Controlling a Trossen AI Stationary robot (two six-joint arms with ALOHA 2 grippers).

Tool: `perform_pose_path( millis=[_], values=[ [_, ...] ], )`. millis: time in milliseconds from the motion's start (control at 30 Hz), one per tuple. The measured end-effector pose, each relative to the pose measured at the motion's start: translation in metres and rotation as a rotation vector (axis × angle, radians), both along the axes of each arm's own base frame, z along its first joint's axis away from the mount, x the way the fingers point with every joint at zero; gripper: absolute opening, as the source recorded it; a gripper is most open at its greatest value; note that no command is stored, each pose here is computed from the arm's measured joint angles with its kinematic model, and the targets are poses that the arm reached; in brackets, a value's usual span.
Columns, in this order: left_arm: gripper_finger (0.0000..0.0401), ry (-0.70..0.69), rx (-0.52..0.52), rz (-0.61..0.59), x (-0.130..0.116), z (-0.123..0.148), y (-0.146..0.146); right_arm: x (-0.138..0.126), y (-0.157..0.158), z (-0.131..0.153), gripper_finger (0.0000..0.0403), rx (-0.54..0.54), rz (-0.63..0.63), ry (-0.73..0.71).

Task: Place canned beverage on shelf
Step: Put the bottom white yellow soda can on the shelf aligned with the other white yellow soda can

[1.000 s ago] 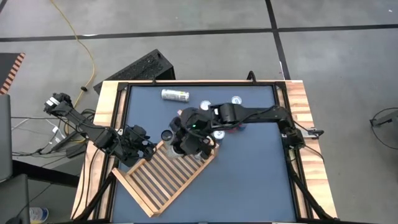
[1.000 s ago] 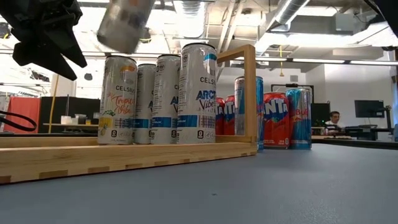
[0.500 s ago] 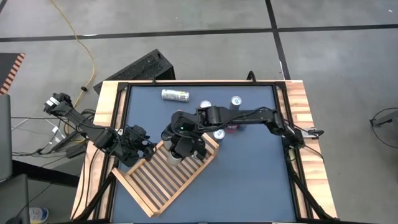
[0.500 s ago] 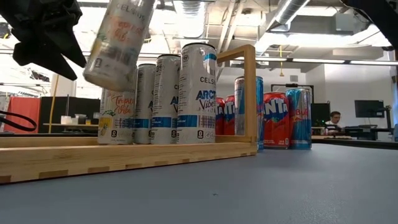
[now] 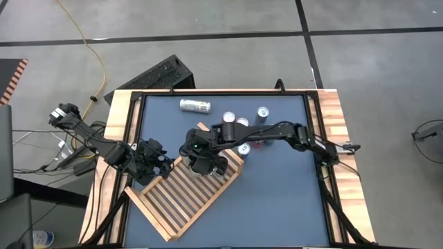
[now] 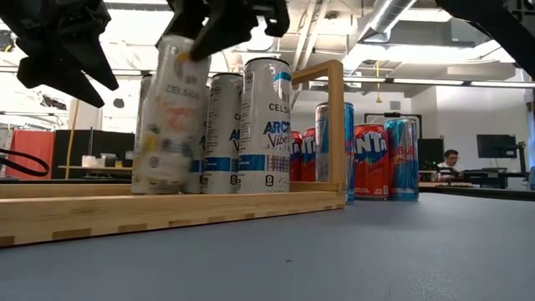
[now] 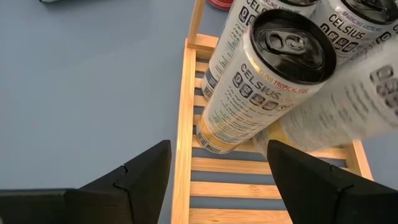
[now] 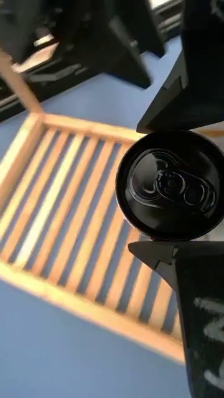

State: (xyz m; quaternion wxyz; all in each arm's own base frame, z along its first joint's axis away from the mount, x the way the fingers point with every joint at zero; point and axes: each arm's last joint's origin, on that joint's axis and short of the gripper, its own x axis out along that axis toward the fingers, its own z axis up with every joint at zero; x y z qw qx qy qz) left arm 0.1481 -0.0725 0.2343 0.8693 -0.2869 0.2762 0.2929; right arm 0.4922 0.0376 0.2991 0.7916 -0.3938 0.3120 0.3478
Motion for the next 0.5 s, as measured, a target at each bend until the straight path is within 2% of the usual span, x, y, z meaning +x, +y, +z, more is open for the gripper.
perform_pose_path(
  millis=[200,500],
  values=[
    [0.0253,-0.001,-0.001,0.001,0.0001,0.0,-0.0001,-0.0014,-0.0019,-0.0049,0.0179,-0.045,0.025,0.026],
    [0.0253,-0.002,0.0,0.001,0.0001,0.0,0.0,-0.0016,-0.0023,-0.0049,0.0179,-0.047,0.028,0.027]
  ],
)
